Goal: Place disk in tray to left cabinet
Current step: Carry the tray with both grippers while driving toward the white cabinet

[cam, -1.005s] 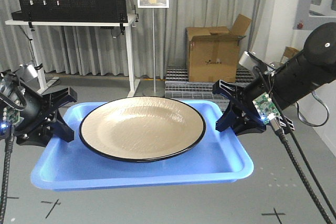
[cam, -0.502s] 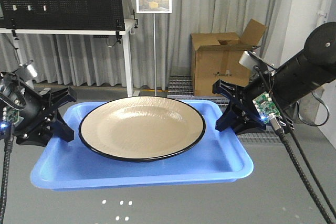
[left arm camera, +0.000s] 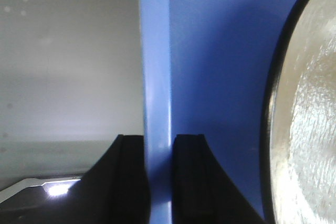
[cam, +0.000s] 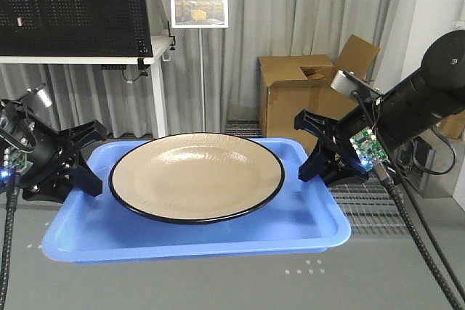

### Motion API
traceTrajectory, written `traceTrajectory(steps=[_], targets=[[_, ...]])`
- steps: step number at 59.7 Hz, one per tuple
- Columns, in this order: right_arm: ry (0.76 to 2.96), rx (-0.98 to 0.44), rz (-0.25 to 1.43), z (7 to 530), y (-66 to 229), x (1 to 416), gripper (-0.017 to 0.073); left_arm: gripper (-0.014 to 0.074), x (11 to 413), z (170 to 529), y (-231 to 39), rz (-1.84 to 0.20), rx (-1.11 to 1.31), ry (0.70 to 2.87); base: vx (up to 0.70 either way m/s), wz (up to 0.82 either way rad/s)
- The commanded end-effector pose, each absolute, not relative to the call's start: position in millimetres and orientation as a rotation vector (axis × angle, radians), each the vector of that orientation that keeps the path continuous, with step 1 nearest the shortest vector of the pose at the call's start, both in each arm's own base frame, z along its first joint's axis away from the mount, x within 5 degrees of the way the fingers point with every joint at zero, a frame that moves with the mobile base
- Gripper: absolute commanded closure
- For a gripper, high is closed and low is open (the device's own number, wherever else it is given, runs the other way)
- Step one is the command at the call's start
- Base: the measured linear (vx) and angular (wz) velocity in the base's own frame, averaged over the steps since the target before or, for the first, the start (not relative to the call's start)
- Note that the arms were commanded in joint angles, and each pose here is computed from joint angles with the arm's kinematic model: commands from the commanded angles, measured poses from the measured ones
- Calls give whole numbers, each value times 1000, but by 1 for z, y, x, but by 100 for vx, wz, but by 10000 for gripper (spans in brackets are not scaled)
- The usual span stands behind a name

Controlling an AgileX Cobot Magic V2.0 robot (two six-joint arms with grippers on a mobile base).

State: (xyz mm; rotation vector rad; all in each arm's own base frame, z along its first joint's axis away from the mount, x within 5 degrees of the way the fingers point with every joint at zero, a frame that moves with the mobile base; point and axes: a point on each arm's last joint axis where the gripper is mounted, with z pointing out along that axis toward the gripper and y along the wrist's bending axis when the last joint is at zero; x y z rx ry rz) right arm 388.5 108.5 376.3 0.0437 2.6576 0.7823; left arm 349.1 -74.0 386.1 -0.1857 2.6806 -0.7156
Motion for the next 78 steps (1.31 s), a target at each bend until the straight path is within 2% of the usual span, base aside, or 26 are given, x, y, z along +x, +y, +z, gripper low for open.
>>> traceTrajectory(steps=[1,38,78], targets=[[2533,-29,1062,418,130,363,564,594,331,428,-98,-1019,-155,2507,60,-2],[2533,-29,1062,418,130,363,564,594,331,428,-98,-1019,-155,2507,56,-2],[2534,-28,1062,418,130,364,564,594,331,428,-98,-1019,-156,2506,43,-11]])
